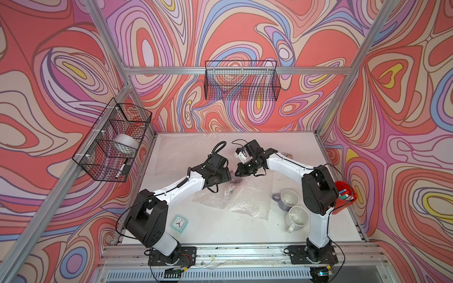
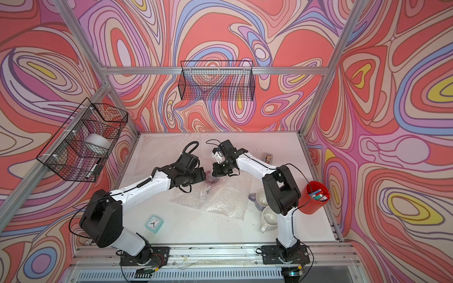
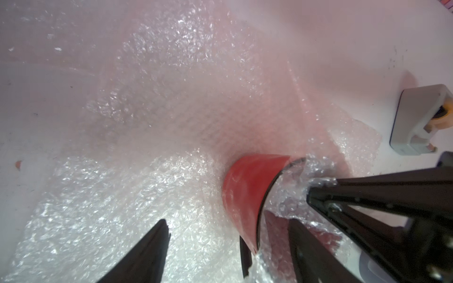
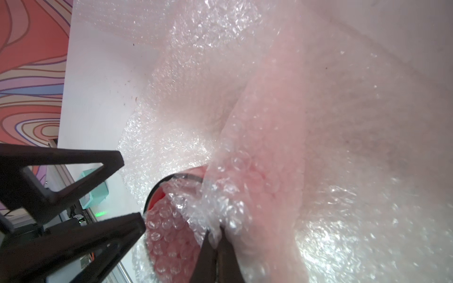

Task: Wrap mugs in bubble wrap
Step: Wrap the mug in bubble wrap.

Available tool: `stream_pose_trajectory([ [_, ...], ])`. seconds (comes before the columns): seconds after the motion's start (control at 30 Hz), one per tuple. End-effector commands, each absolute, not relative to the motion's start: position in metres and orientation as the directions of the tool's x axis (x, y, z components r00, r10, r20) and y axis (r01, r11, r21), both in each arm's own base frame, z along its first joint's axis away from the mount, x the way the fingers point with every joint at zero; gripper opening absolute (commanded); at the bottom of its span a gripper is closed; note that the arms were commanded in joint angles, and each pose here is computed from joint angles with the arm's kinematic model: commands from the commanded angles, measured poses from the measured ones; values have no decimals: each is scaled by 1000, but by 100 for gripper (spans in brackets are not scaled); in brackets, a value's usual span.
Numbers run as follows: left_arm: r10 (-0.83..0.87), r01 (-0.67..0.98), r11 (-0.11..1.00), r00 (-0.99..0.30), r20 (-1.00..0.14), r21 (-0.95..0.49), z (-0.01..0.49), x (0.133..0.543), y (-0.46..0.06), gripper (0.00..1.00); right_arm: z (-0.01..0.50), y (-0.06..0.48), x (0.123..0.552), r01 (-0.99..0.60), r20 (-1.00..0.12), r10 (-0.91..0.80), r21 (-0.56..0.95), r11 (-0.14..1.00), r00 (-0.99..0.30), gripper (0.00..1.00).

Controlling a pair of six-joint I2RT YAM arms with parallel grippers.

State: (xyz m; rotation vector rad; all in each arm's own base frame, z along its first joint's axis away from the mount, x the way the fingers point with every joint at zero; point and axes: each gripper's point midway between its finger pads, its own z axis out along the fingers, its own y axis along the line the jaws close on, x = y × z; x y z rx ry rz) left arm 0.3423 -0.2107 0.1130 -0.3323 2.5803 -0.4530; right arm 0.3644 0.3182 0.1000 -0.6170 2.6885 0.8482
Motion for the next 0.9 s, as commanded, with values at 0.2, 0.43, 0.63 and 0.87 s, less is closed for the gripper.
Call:
stream_pose_trajectory([
  [0.2,-311,-125,894,-864,-395,-430,95,354,-230,84,58,309,344,-438,-228,-374,438,785,-899,0],
  [0.43,-324,-171,907,-868,-376,-386,71,358,-225,84,69,315,343,-448,-249,-373,470,760,-894,0],
  [0.63,-336,-201,909,-873,-353,-366,57,360,-223,84,98,322,346,-473,-318,-355,495,728,-879,19],
  [0.87,-336,-205,908,-878,-342,-365,53,358,-223,84,133,315,353,-490,-408,-314,456,743,-857,42],
])
